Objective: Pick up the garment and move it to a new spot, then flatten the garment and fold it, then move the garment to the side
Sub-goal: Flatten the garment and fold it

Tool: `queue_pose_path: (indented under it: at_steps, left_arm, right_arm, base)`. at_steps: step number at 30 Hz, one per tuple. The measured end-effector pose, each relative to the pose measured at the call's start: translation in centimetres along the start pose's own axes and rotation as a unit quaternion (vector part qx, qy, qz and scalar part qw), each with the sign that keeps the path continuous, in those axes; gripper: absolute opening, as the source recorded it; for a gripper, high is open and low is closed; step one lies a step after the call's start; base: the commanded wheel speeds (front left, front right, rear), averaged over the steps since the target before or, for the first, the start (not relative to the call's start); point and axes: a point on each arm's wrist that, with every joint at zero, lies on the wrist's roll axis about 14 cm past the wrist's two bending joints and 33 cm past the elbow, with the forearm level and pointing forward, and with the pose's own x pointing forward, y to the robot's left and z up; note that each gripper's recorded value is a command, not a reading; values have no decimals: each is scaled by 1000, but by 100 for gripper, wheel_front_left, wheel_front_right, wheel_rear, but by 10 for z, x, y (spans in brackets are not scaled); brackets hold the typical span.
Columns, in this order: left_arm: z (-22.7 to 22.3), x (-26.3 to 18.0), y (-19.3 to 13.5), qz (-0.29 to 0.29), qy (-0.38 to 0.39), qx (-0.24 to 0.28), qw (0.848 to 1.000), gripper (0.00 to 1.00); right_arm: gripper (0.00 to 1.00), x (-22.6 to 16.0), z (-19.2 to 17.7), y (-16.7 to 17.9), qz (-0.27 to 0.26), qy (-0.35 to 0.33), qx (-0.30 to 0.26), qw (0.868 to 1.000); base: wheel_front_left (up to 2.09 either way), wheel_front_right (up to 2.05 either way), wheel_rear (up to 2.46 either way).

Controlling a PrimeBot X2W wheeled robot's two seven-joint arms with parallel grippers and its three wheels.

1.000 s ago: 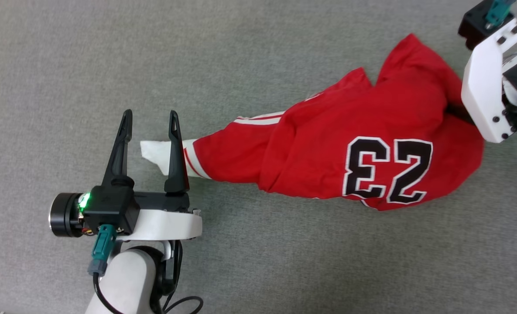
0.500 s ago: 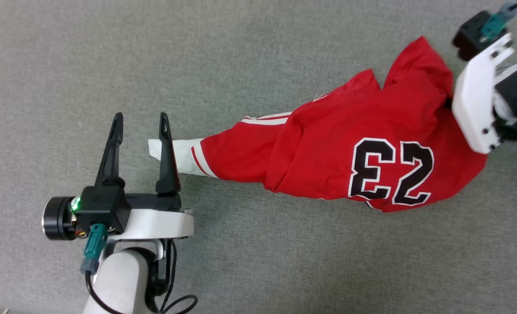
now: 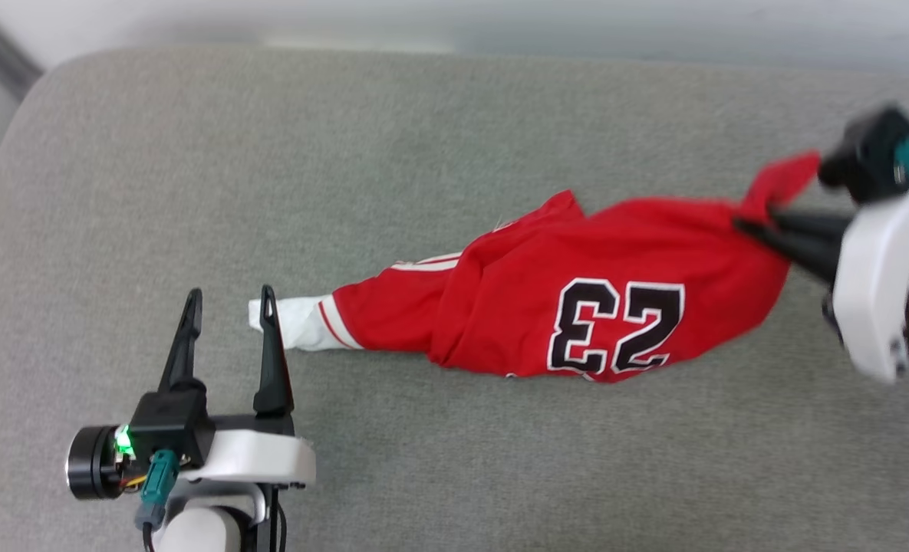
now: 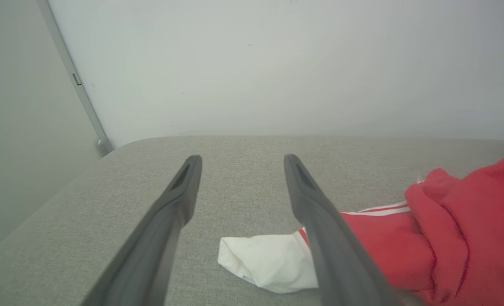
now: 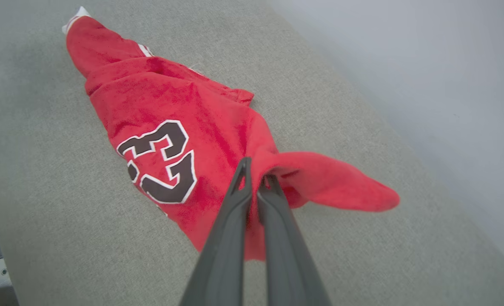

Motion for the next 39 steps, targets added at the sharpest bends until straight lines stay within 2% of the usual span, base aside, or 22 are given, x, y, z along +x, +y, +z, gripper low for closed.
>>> queue_pose_path:
  at_steps: [5,10,15,18,20,21,22,23,24,28,32,35,39]
  left_arm:
    - [4,-12,-2,-6,-2,-7,1000,100]
    - [8,-22,-8,-18,-5,-11,1000,100]
    - [11,-24,-12,-26,-8,-13,1000,100]
    - [9,-25,-12,-29,-6,-12,999,100]
    - [9,-26,-12,-29,-6,-12,999,100]
    - [9,-26,-12,-30,-6,-11,999,100]
    - [8,-27,-11,-30,-4,-11,999,100]
    - [7,-29,-11,-30,-2,-11,999,100]
    - [6,-30,-11,-30,-1,-10,999,100]
    - [7,-33,-10,-31,0,-10,999,100]
    - [9,-33,-10,-35,-4,-8,999,100]
    - [13,-32,-8,-37,-11,-1,999,100]
    - [21,-30,-6,-40,-23,3,999,100]
  right_arm:
    - [0,-49,-41,35,12,20,23,999]
    - [0,-85,-116,77,20,84,106,991]
    - [0,-110,-203,115,5,158,220,963]
    - [0,-122,-246,124,-17,203,248,947]
    - [0,-122,-260,135,-21,210,273,939]
    - [0,-121,-261,135,-26,204,277,938]
    - [19,-120,-260,133,-33,194,280,940]
    - [70,-119,-259,130,-41,184,280,941]
    - [100,-117,-255,124,-50,170,276,945]
    - [100,-114,-224,88,-98,90,238,962]
    - [100,-115,-176,50,-148,-22,196,969]
    - [100,-121,-143,25,-185,-92,159,965]
    - [100,-126,-100,6,-227,-181,125,949]
  base:
    - [0,0,0]
    - [0,0,0]
    - [0,0,0]
    - [0,0,0]
    - [0,0,0]
    - [0,0,0]
    - [0,0,0]
    - [0,0,0]
    - [0,0,0]
    - [0,0,0]
    - [0,0,0]
    - [0,0,0]
    - [0,0,0]
